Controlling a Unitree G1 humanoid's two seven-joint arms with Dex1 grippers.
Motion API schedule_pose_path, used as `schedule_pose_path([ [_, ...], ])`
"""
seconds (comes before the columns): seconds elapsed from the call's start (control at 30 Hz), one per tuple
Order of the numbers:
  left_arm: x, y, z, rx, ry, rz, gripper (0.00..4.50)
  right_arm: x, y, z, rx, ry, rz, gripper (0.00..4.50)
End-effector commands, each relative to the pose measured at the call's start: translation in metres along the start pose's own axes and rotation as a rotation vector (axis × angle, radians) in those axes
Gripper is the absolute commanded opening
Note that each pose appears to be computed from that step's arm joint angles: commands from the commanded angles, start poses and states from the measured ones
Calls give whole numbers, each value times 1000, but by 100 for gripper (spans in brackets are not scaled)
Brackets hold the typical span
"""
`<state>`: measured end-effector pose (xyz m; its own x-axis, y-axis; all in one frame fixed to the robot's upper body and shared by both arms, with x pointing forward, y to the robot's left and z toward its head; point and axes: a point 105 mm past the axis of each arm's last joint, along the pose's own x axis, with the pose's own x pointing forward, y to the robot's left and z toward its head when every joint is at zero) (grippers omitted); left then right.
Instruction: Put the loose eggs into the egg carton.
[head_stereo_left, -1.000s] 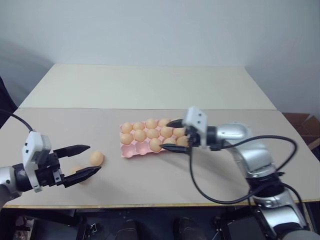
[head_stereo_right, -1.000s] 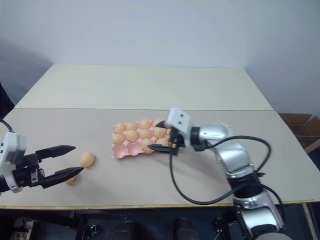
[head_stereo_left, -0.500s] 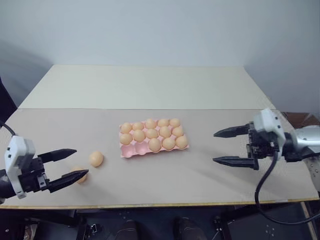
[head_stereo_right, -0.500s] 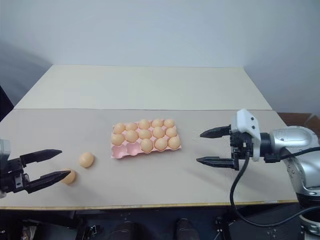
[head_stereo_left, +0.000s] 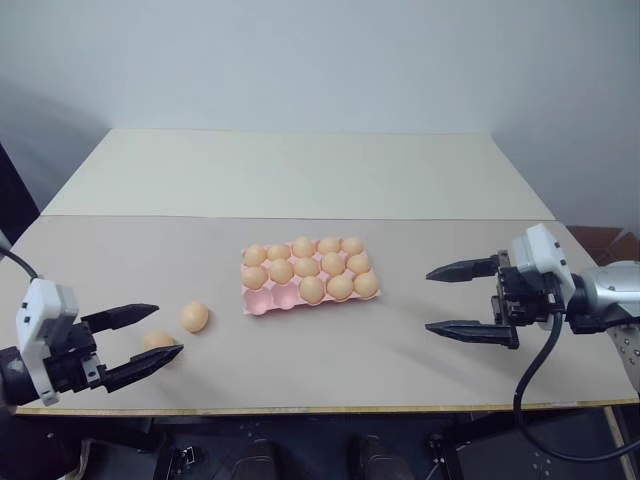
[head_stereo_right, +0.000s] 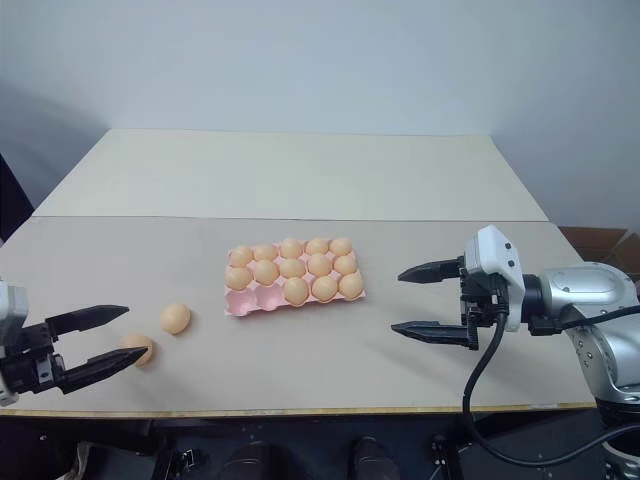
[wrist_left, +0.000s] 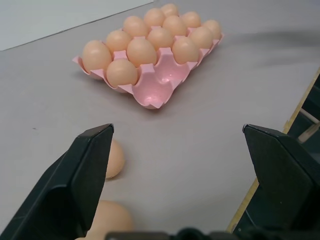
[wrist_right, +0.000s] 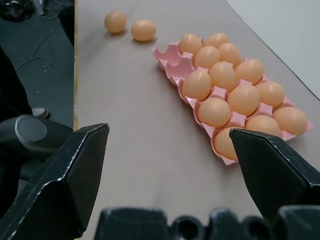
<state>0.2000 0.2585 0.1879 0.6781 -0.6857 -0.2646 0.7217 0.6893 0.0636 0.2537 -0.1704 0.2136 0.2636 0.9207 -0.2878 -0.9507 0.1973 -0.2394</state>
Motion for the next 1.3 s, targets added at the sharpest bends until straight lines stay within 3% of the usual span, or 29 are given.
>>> schedule_pose_path([
  [0.03, -4, 0, 5, 37, 9, 43, 450, -2, -2, 13, -57, -29, 4, 447],
  [0.43, -13, 4, -24, 7, 102, 215, 450, 5, -4, 16, -81, -31, 39, 447],
  [0.67, 8, 19, -51, -141, 192, 345, 450, 9, 3, 15, -83, -39, 45, 447],
  [0.97, 29, 28, -74, -209, 286, 347, 450, 6, 5, 19, -91, -43, 26, 447],
  [1.07, 28, 29, -77, -207, 326, 359, 390, 5, 5, 19, -89, -40, 16, 450],
  [1.3, 23, 30, -75, -183, 331, 364, 167, 4, 6, 17, -87, -39, 1, 450],
])
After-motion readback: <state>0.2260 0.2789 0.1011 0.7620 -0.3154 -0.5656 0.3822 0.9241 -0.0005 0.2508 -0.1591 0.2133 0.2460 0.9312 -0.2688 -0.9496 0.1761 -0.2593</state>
